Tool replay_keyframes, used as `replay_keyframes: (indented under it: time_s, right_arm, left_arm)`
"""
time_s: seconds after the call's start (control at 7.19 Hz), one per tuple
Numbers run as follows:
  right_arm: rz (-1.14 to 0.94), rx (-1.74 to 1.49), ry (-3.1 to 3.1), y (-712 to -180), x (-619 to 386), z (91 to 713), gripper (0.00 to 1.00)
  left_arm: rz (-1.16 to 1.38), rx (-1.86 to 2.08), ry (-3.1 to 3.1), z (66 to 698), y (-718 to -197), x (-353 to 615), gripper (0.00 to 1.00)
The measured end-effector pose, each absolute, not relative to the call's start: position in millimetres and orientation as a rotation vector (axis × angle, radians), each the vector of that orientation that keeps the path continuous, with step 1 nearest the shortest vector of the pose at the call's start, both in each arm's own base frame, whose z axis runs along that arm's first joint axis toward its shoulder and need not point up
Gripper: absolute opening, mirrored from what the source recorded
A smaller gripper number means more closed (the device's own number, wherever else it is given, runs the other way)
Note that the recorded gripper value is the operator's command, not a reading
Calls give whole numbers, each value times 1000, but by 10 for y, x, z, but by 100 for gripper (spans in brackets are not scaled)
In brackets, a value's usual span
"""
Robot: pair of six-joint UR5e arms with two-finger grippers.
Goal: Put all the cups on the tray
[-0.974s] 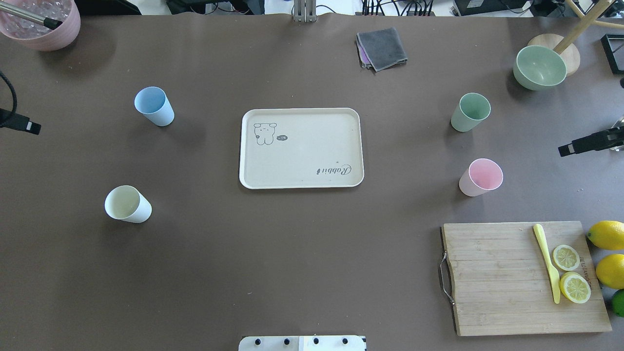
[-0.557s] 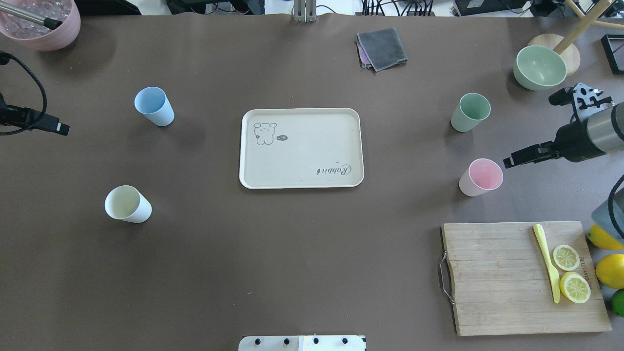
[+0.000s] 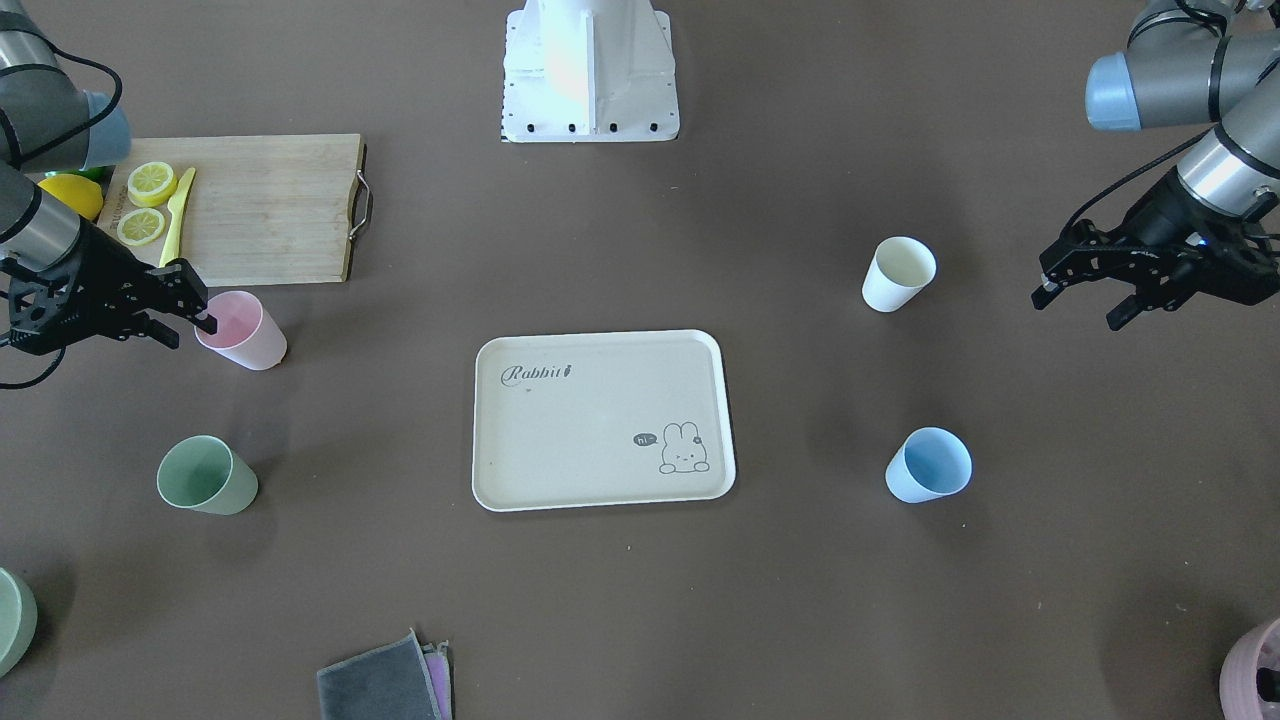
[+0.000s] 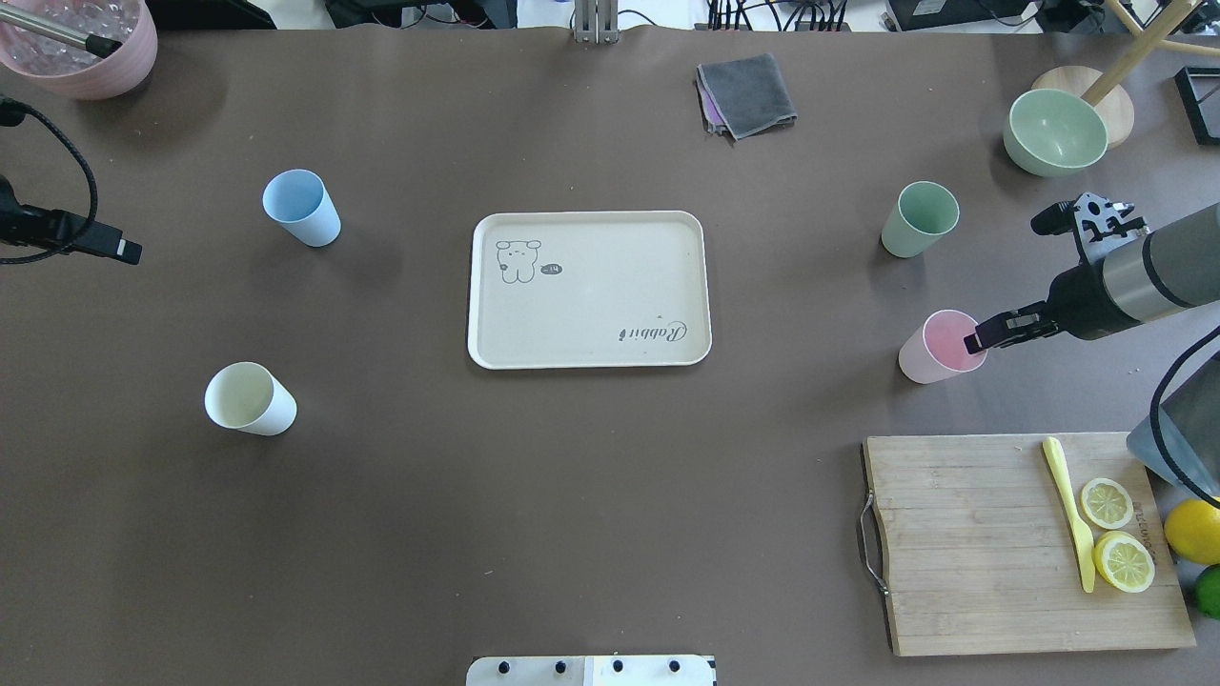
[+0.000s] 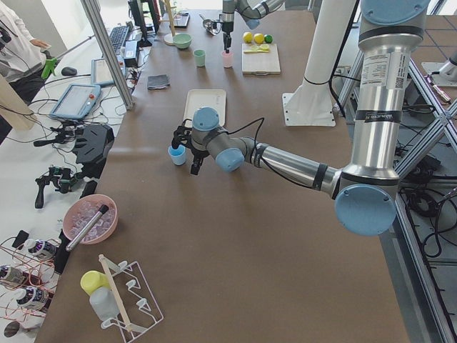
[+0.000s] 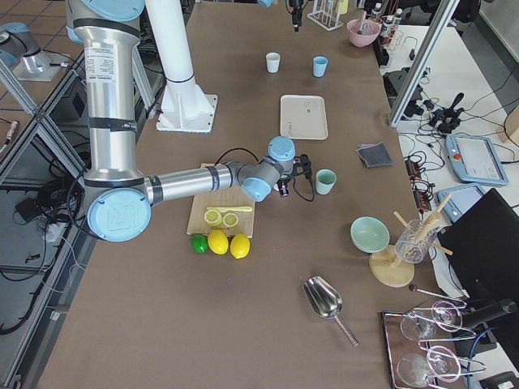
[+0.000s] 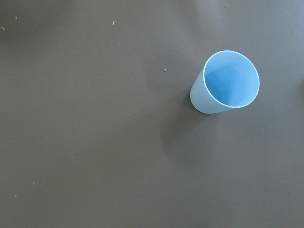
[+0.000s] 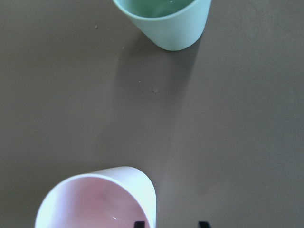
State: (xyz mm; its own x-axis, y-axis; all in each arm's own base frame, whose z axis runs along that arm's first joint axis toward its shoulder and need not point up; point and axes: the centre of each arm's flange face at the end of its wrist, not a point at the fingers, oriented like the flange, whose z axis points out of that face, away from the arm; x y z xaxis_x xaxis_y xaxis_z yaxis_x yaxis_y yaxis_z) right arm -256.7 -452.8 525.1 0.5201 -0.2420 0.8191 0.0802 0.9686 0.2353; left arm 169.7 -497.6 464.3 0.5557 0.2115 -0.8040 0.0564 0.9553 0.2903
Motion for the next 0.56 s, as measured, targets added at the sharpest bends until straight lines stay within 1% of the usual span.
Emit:
replay_keyframes:
  time_s: [0.56]
  right_arm:
    - [-236, 153, -1062, -4538, -2691, 5038, 0]
  left_arm:
    - [42, 240, 996, 4632, -4899, 1838, 98]
